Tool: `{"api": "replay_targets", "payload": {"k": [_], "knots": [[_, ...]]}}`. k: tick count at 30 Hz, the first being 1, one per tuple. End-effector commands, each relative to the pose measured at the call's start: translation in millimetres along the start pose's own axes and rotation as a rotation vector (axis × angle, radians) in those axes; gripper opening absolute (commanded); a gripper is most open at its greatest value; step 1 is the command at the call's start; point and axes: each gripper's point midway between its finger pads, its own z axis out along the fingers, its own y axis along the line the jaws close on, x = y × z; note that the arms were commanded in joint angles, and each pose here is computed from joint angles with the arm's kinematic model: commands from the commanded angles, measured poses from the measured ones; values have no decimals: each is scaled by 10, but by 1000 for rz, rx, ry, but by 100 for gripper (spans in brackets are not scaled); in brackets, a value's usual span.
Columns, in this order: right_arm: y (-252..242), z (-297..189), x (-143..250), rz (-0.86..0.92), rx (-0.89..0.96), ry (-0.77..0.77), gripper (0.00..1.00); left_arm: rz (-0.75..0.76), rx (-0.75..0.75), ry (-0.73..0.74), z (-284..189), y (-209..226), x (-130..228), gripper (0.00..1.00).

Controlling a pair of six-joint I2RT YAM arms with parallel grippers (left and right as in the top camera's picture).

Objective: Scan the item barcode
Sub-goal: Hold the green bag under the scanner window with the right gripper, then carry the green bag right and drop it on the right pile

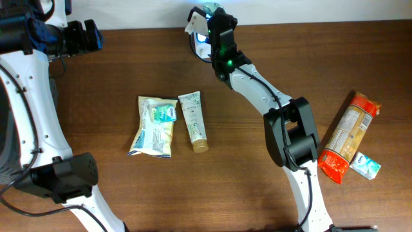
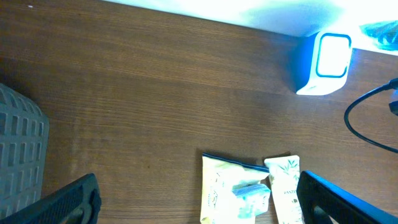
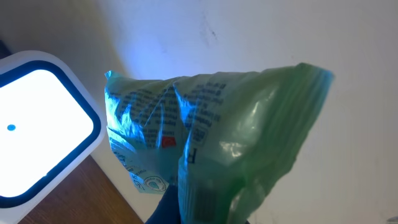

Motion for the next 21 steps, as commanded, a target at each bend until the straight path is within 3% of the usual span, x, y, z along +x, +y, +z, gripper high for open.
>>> {"api": "replay_targets", "payload": {"k": [1, 6, 8, 12, 15, 17, 19, 21], "knots": [[-136, -94, -195, 35, 16, -34, 4, 4, -1, 3, 25, 20, -1, 99], [-539, -553, -329, 342, -85, -3, 4, 4, -1, 3, 25, 20, -1, 99], [-604, -925, -363, 485, -210, 37, 4, 4, -1, 3, 25, 20, -1, 99], [-345, -1990, -411, 798, -757, 112, 4, 4, -1, 3, 25, 20, -1, 99], [-259, -2532, -98, 818, -970, 252, 4, 4, -1, 3, 25, 20, -1, 99], [-223, -2679, 252, 816, -1005, 394, 4, 4, -1, 3, 25, 20, -1, 99], [-228, -2738, 785, 879, -1007, 600, 4, 4, -1, 3, 25, 20, -1, 99], [-316, -2677, 1427, 1048, -923, 833, 4, 4, -1, 3, 25, 20, -1, 99]]}}
